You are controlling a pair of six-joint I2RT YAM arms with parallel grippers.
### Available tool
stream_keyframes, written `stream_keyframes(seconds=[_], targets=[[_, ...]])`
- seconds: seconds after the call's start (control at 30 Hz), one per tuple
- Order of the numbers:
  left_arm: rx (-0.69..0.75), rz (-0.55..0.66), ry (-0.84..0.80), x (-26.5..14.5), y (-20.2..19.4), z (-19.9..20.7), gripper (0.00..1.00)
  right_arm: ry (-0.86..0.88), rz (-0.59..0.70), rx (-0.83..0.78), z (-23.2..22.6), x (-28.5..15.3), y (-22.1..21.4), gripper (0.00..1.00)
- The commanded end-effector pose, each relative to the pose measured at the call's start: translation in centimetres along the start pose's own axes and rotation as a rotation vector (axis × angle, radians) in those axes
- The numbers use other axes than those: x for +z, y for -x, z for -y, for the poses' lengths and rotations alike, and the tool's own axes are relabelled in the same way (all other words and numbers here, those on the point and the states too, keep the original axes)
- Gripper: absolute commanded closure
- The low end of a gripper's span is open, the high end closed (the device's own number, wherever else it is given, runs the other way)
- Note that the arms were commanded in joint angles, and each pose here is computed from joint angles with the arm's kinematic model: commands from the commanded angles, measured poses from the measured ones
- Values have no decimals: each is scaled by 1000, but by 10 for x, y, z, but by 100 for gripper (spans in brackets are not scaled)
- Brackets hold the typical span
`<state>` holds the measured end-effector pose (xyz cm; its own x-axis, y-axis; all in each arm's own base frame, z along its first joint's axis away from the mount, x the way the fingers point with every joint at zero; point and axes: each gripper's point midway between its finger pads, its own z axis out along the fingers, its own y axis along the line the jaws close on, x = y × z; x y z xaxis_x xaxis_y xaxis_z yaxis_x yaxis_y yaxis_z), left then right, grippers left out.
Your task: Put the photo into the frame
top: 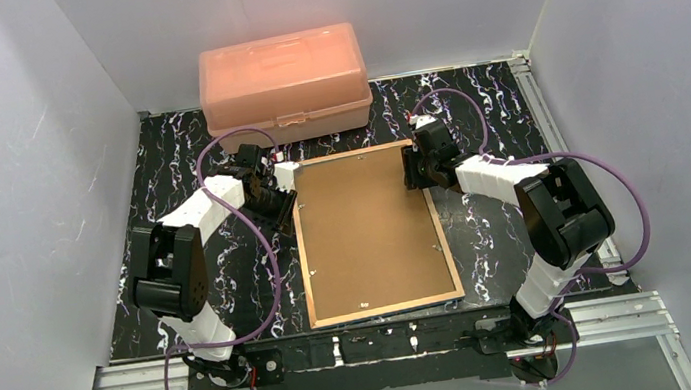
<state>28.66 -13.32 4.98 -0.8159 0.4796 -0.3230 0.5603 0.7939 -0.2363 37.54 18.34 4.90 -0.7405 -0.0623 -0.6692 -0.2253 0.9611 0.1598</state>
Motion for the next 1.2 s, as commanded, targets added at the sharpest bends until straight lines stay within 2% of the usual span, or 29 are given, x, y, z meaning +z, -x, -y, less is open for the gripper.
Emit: stream_keyframes(seconds=[0.0, 0.23, 0.9, 1.17], targets=[[10, 23, -12, -13, -1, 7, 74, -5, 110, -2, -2, -8, 32, 51], [8, 21, -10, -12, -3, 7, 74, 23, 154, 11, -7, -11, 42, 50], [10, -13, -31, -2, -16, 8, 73, -11, -7, 27, 8, 6, -18, 51], [13, -41, -44, 7, -27, 8, 72, 19, -24, 62, 3, -2, -28, 58]])
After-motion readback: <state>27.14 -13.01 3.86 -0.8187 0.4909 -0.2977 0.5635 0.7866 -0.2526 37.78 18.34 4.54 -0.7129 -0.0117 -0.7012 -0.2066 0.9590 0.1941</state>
